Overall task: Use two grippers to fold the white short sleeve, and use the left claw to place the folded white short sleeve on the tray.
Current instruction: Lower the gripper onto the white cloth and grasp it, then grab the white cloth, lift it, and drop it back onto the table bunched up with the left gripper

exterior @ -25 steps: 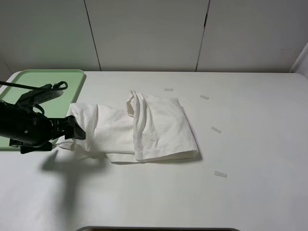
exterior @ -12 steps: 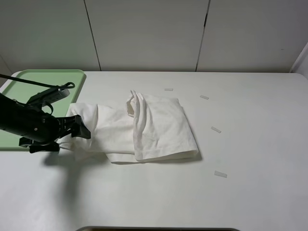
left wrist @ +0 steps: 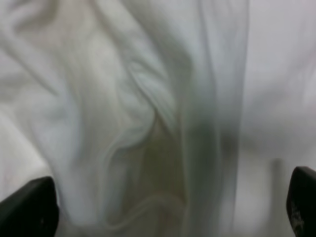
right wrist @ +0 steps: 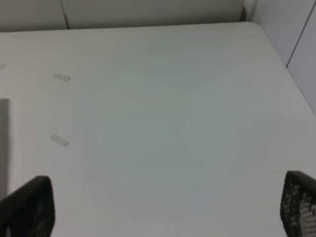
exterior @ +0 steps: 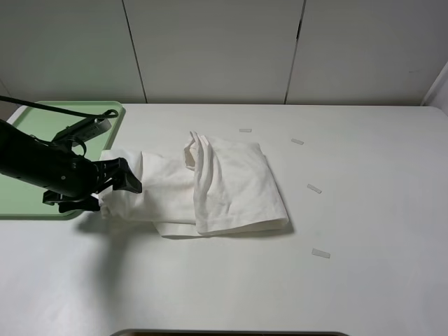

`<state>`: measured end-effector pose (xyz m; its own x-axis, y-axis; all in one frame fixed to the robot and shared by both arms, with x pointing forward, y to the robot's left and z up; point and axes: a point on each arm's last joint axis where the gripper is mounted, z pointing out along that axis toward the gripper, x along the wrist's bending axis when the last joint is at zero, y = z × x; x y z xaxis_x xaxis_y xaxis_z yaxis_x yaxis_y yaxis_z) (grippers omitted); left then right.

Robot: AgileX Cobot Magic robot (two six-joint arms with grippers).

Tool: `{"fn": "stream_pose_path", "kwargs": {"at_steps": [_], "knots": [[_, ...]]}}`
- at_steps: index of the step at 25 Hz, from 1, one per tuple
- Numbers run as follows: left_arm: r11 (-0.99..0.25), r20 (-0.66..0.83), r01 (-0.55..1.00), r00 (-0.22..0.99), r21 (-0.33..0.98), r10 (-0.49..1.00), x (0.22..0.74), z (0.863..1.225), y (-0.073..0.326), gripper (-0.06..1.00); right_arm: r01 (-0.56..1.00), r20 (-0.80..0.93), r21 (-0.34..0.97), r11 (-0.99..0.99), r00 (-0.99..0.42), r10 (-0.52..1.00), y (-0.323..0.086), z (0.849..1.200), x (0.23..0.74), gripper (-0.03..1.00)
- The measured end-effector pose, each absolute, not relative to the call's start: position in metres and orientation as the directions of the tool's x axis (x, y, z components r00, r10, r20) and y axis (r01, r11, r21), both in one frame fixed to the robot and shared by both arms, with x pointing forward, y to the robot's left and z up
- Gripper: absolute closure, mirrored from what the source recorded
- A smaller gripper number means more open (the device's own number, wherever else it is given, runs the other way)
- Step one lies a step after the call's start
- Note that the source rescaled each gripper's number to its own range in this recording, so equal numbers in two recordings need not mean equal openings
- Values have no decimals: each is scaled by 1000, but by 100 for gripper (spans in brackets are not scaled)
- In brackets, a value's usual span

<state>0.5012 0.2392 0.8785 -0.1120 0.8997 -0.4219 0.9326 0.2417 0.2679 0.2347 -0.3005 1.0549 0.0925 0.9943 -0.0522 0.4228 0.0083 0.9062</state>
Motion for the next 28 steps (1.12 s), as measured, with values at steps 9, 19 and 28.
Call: {"fn": "stream_pose_path", "kwargs": {"at_steps": [9,19,28], "knots": [[230,-438,950,-120,209,891,503,865,233,4,423,-52,906,8,92,994,-300,1055,235,-3],[222,-440,957,-120,188,890,504,857,227,59,423,-52,906,8,92,994,-300,1055,235,-3],[143,-455,973,-46,181,889,500,855,223,83,423,-52,906,8,92,994,-300,1055,235,-3]]}}
